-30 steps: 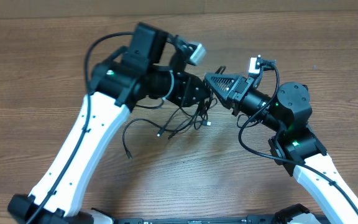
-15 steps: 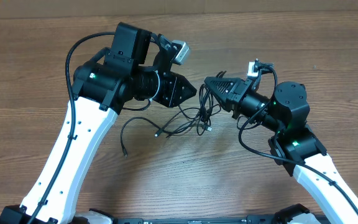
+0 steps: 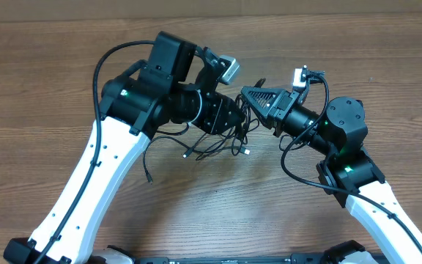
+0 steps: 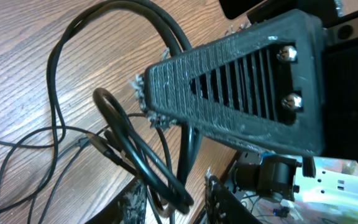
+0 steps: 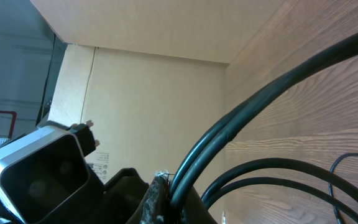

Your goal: Untangle cables

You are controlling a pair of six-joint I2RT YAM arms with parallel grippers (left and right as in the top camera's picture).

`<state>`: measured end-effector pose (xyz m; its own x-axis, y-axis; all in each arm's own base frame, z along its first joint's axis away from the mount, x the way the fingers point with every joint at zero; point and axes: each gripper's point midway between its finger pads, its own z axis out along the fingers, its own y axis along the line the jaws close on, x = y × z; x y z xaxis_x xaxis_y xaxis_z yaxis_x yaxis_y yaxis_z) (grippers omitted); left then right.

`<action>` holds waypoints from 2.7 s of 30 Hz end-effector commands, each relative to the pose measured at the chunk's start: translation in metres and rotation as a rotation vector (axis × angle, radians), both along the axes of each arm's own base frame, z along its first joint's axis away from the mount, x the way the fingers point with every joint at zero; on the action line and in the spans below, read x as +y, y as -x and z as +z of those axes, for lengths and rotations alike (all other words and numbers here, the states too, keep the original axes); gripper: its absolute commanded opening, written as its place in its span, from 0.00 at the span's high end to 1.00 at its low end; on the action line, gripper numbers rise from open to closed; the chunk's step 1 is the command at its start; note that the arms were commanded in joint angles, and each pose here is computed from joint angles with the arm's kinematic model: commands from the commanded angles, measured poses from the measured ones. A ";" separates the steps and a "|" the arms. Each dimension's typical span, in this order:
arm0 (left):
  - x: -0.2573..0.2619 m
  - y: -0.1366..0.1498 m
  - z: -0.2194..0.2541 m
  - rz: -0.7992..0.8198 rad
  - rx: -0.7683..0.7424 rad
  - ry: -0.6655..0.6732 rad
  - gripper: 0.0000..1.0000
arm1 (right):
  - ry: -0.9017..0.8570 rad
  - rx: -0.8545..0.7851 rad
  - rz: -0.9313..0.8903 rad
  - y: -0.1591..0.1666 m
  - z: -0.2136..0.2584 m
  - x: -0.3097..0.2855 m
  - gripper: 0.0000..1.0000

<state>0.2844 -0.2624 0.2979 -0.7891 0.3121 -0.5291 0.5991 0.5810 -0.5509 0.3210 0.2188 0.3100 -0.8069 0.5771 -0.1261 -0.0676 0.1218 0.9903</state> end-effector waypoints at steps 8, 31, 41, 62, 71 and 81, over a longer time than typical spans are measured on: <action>-0.006 -0.003 0.000 -0.017 -0.009 0.003 0.87 | -0.002 -0.018 0.009 0.002 0.003 0.002 0.96; 0.037 -0.030 -0.005 0.107 -0.036 -0.059 0.96 | 0.525 0.372 -0.096 0.031 -0.146 -0.049 0.96; 0.109 -0.046 0.031 0.306 -0.135 -0.034 0.96 | 0.905 0.578 -0.351 0.057 -0.200 -0.130 0.96; 0.096 -0.008 0.063 0.064 -0.213 0.142 0.96 | 0.545 -0.203 0.088 0.012 -0.080 -0.014 0.60; 0.058 0.025 0.067 -0.182 -0.300 0.177 0.96 | 0.384 -0.421 0.290 0.039 -0.036 0.016 0.54; 0.028 0.049 0.064 -0.337 -0.339 0.185 0.96 | 0.362 -0.408 0.345 0.048 -0.038 0.020 0.56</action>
<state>0.2439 -0.2273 0.3513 -0.5030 0.3905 -0.7710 0.8610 0.3035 -0.4080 0.2791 0.2364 0.2704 -0.7896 0.1876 -0.5842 -0.4946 0.3689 0.7870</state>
